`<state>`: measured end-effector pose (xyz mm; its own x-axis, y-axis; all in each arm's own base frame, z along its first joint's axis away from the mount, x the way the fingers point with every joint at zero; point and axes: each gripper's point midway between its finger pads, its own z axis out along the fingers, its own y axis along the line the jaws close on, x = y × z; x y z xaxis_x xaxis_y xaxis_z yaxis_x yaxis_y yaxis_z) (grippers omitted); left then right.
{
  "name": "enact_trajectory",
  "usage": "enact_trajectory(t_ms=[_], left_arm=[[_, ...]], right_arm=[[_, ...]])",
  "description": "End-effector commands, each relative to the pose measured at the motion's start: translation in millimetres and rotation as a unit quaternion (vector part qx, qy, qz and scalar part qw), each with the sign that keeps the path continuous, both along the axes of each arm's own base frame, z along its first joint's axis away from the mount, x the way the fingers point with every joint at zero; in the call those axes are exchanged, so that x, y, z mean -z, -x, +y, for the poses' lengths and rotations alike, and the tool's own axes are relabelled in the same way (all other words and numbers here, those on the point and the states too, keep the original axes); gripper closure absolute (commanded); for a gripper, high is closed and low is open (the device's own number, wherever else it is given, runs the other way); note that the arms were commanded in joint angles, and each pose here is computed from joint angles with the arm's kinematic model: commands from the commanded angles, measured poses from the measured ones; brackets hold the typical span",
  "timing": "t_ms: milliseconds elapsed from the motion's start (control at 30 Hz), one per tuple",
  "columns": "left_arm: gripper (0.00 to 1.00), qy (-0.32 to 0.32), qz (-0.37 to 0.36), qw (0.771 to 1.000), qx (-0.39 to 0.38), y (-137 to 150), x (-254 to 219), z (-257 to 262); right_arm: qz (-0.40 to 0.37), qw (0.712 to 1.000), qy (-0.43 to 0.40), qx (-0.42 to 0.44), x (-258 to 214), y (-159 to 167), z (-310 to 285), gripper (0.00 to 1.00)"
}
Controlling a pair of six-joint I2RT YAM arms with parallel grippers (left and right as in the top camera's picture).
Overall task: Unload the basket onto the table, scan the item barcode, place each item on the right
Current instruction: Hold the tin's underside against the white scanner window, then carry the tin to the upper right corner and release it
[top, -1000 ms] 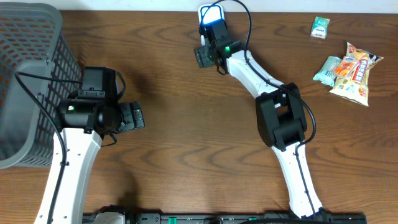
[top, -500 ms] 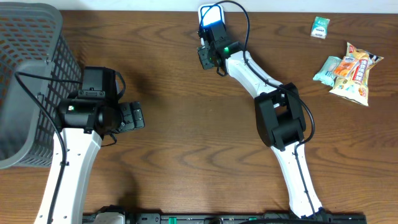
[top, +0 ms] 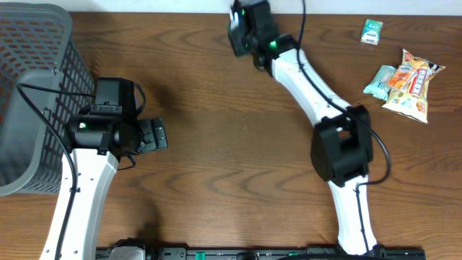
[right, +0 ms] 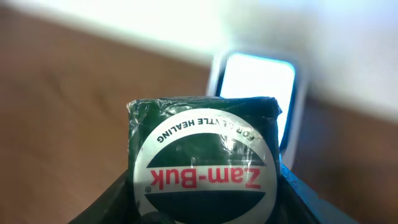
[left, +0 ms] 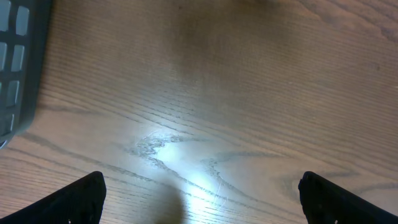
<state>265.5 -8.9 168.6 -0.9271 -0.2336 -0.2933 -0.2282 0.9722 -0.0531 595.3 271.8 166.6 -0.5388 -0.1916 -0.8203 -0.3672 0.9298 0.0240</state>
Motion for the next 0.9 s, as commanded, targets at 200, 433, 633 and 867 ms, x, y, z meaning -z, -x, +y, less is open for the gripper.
enact_trajectory(t_ms=[200, 433, 633, 867], left_arm=[[0.02, -0.002, 0.005, 1.000, -0.004, 1.2, 2.5, 0.2], [0.03, -0.002, 0.005, 1.000, -0.003, 1.2, 2.5, 0.2], [0.02, -0.002, 0.005, 1.000, -0.004, 1.2, 2.5, 0.2], [0.02, -0.002, 0.005, 1.000, -0.004, 1.2, 2.5, 0.2]], right_arm=[[-0.139, 0.990, -0.014, 0.013, -42.3, -45.0, -7.9, 0.64], [-0.186, 0.982, -0.034, 0.025, -10.4, -73.6, -10.4, 0.66], [-0.202, 0.978, -0.040, 0.029, 8.8, -83.4, -12.3, 0.67], [-0.200, 0.978, -0.045, 0.030, 9.9, -82.9, -10.7, 0.67]])
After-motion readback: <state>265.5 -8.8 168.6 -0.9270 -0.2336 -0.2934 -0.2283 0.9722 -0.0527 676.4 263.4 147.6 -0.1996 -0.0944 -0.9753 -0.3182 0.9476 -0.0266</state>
